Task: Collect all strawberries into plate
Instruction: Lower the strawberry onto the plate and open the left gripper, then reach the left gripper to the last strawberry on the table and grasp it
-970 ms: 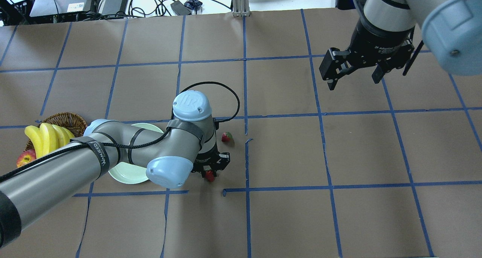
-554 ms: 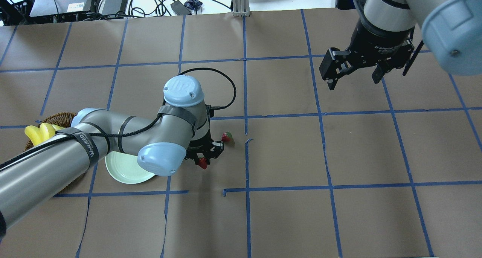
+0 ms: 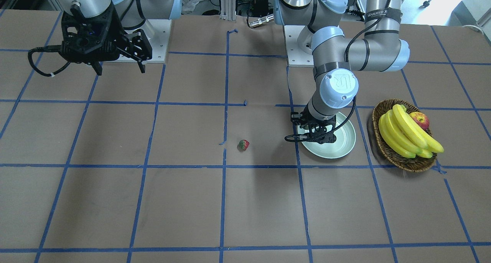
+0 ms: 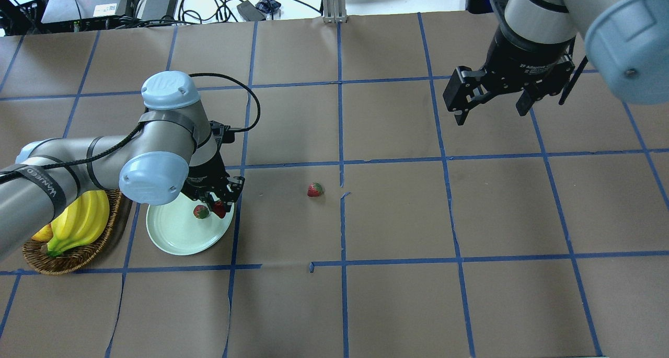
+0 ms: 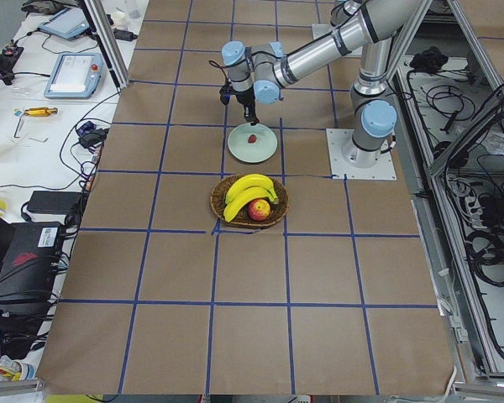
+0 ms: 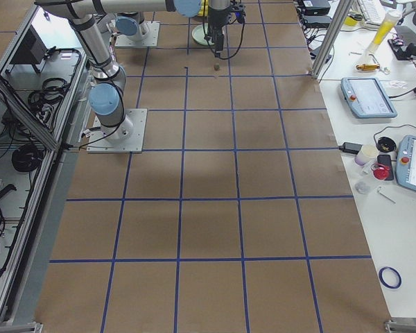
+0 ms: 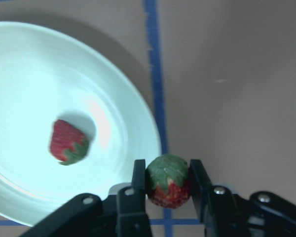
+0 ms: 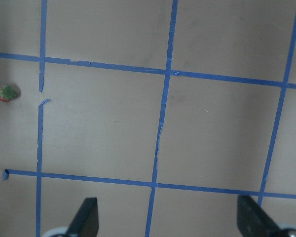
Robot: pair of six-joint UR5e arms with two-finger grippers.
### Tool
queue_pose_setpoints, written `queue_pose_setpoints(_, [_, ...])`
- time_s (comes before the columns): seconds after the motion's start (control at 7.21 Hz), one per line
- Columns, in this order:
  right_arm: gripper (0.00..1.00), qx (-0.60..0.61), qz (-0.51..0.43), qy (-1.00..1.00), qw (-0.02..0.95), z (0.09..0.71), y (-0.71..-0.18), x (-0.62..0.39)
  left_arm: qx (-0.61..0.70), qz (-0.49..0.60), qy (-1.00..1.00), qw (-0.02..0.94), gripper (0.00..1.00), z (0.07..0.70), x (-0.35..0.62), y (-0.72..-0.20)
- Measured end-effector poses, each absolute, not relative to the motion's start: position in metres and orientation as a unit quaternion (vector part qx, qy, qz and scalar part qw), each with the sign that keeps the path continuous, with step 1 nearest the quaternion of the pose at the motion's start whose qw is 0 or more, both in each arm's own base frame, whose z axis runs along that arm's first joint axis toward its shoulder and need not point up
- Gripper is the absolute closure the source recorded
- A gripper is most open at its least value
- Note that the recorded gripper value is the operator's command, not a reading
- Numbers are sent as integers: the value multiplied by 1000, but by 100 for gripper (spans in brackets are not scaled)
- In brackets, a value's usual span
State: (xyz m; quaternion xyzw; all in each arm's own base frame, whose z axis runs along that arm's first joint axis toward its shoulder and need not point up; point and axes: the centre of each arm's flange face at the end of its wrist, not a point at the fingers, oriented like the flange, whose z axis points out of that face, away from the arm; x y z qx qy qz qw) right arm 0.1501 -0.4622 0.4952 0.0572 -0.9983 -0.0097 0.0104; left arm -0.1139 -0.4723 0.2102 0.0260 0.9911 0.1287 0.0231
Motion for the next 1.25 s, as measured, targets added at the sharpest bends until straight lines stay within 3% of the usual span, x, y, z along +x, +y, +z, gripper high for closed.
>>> queue_pose_setpoints(0.55, [0, 57, -8, -998, 10, 497, -463, 150, -2, 114, 993, 19, 0, 216, -132, -474])
queue_pose_setpoints(0.83, [0, 57, -8, -998, 10, 497, -463, 151, -61, 73, 995, -26, 3, 235, -198, -495])
queue_pose_setpoints(1.25, [0, 57, -9, -998, 10, 496, -463, 151, -125, 49, 989, -56, 12, 205, -280, -503])
